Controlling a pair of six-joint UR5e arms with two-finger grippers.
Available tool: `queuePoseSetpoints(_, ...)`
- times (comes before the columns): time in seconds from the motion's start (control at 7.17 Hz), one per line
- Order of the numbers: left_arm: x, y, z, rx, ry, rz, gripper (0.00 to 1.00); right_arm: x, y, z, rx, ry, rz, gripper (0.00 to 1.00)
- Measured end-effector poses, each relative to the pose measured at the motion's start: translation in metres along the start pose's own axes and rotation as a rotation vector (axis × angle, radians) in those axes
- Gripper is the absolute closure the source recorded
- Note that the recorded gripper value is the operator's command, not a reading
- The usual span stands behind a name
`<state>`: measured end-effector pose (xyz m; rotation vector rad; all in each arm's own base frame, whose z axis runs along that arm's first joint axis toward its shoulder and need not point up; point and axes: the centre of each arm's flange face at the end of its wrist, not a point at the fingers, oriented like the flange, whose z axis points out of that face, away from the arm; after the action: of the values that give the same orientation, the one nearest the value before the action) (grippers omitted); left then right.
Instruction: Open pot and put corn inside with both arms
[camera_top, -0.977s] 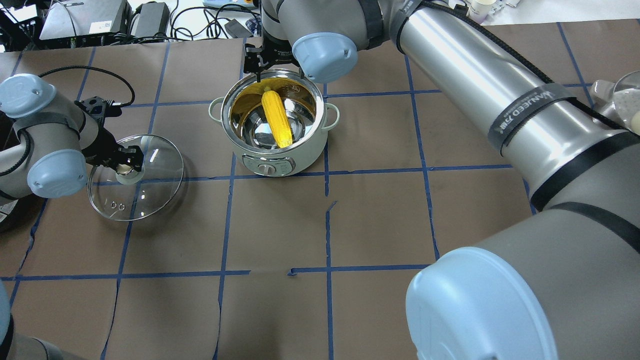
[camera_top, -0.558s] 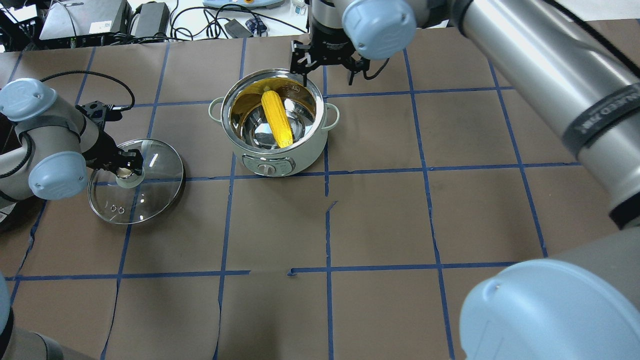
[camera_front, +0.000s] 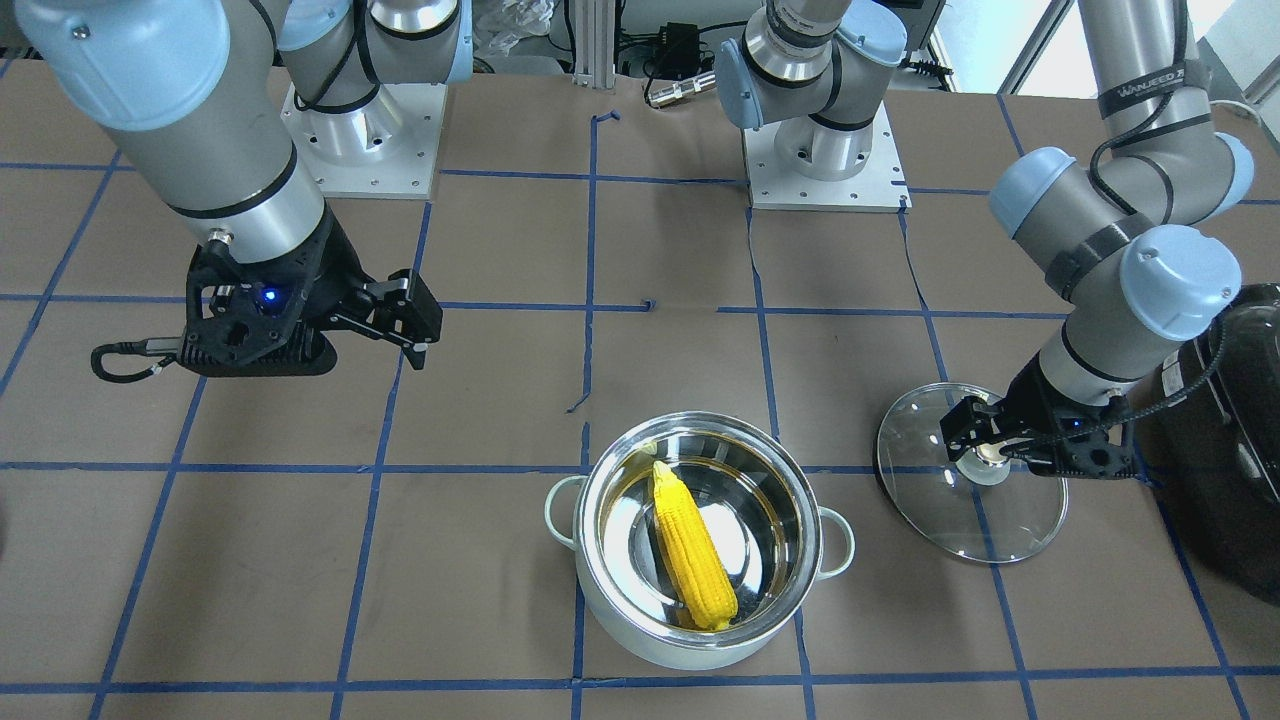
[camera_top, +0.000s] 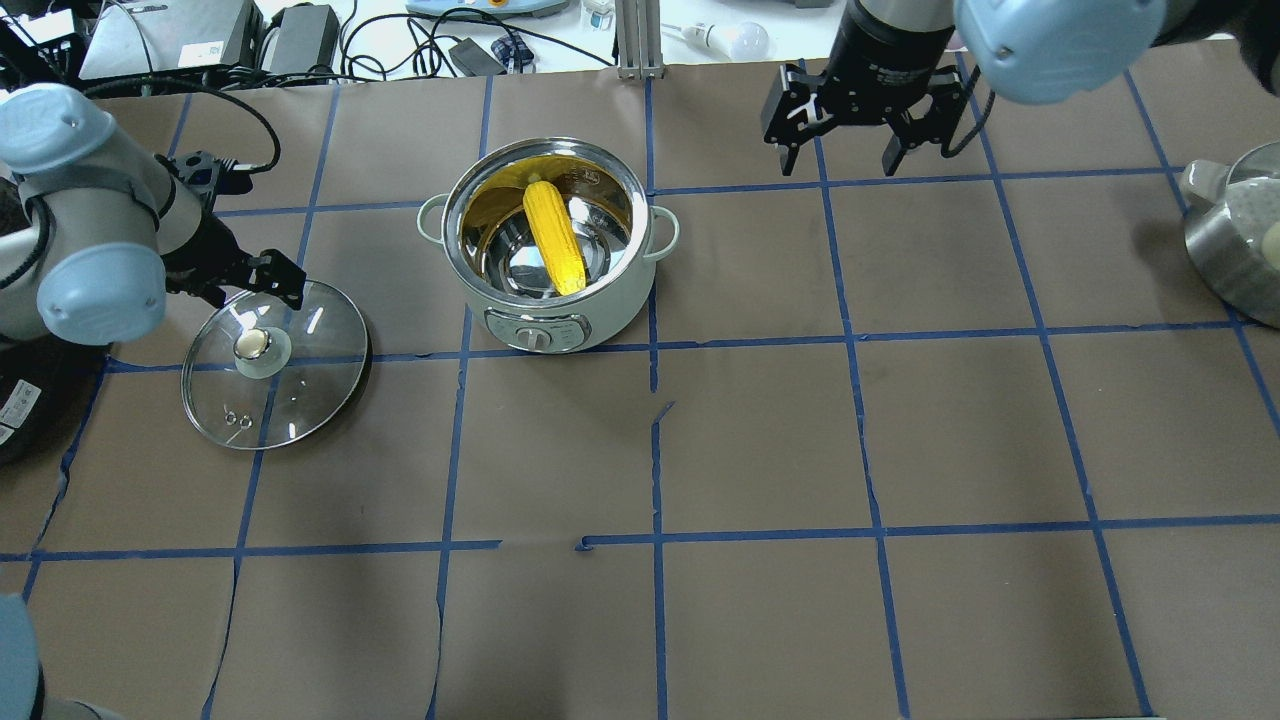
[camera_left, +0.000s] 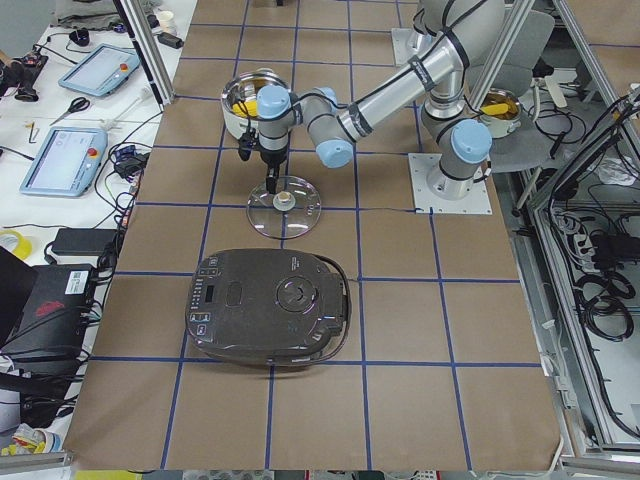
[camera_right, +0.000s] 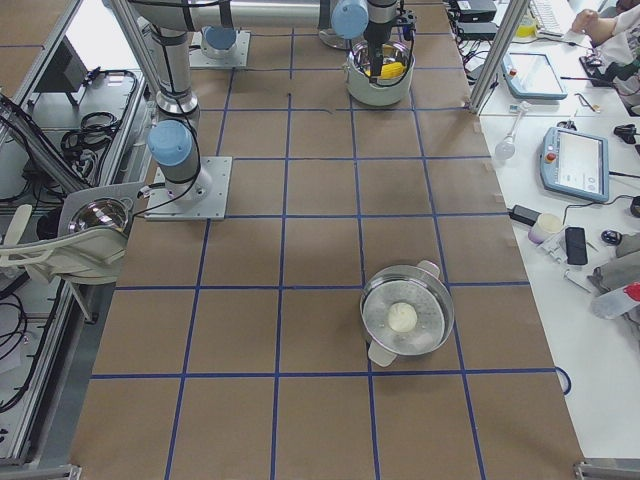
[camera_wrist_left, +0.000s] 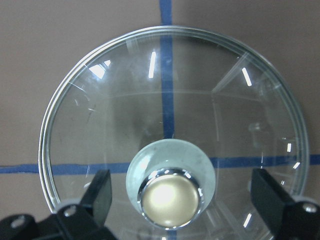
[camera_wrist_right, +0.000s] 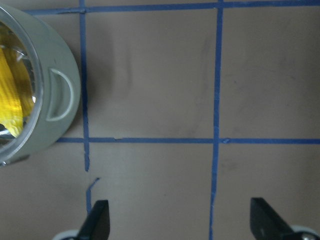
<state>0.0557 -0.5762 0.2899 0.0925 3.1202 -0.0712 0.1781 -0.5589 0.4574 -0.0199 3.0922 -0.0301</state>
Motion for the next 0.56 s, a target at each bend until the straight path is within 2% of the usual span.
queuePoseSetpoints(0.28,0.056,-0.017,-0.09,-0.095,0.031,-0.006,0.0,0.009,0.037,-0.004,-0.028,0.053,-0.017,0.0)
queuePoseSetpoints(0.42,0.093,-0.014,-0.129,-0.109,0.029,-0.011,0.0,0.012,0.047,-0.006,-0.048,0.062,-0.016,0.0)
queuePoseSetpoints(0.56,0.132,-0.003,-0.164,-0.093,0.021,-0.009,0.0,0.013,0.051,-0.009,-0.057,0.066,-0.015,0.0)
